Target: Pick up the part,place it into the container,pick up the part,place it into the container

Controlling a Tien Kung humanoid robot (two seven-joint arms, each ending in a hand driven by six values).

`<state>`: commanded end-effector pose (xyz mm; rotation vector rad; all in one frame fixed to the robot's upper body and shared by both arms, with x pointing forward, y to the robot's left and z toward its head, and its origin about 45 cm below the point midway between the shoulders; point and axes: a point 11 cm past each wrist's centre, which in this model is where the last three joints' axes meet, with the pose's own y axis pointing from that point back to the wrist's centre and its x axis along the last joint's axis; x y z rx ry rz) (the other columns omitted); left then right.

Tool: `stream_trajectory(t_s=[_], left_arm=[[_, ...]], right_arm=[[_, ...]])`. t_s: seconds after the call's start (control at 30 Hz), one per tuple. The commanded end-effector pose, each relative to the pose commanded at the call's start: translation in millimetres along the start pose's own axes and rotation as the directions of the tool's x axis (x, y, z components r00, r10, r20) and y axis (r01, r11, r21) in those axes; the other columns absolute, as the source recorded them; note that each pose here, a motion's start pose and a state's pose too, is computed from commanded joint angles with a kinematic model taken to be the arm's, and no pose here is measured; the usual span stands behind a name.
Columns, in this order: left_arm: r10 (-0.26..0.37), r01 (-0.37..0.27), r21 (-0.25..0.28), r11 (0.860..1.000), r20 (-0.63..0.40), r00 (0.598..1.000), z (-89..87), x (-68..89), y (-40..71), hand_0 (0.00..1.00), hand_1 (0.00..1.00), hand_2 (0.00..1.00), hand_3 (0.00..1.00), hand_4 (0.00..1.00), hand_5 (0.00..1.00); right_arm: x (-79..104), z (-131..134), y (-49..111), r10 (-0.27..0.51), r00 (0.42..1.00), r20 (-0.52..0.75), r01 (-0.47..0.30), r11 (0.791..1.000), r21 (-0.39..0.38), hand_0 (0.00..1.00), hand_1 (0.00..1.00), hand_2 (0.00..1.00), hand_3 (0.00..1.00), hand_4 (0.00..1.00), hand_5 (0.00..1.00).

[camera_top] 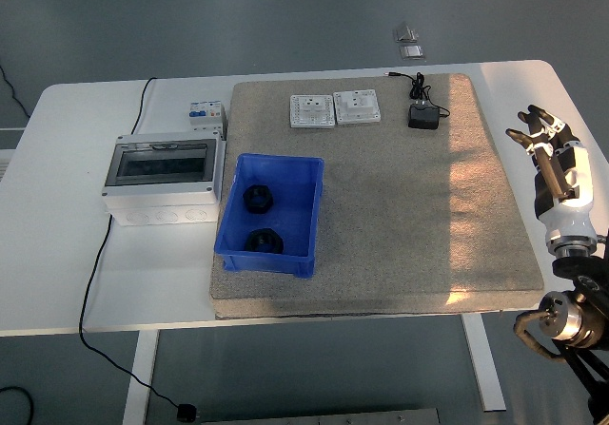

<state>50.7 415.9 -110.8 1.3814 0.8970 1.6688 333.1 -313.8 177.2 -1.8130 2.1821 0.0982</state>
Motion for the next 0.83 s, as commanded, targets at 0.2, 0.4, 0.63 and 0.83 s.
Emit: stream_trajectory(t_s=[0.2, 0.4, 0.63, 0.83], left_arm=[[0.002, -0.002, 0.000, 1.000, 0.002, 1.000, 0.6, 2.7, -0.5, 0.696, 0.671, 0.717, 0.709, 0.782, 0.895], [0.003, -0.003, -0.002, 1.000, -0.002, 1.000, 1.4, 3.1, -0.5, 0.696, 0.670, 0.717, 0.710, 0.780, 0.894], [0.000, 0.000, -0.002, 1.000, -0.004, 1.000, 1.8, 1.1, -0.2, 0.697, 0.671, 0.717, 0.710, 0.781, 0.890], [-0.001, 0.001, -0.003, 1.000, -0.006, 1.000, 2.6, 0.2, -0.1, 0.696, 0.671, 0.718, 0.710, 0.781, 0.884]], right_arm=[[3.8, 3.6, 1.0, 0.041, 0.997, 0.062, -0.039, 0.999, -0.024, 0.744, 0.590, 0.684, 0.646, 0.847, 0.514], [5.1, 5.6, 2.1, 0.048, 0.996, 0.075, -0.045, 0.998, -0.034, 0.747, 0.621, 0.689, 0.646, 0.857, 0.529], [4.2, 7.1, 3.1, 0.040, 0.996, 0.078, -0.037, 0.999, -0.040, 0.750, 0.628, 0.696, 0.645, 0.866, 0.549], [4.2, 6.3, 2.6, 0.036, 0.997, 0.075, -0.033, 0.999, -0.039, 0.753, 0.638, 0.701, 0.646, 0.872, 0.567]])
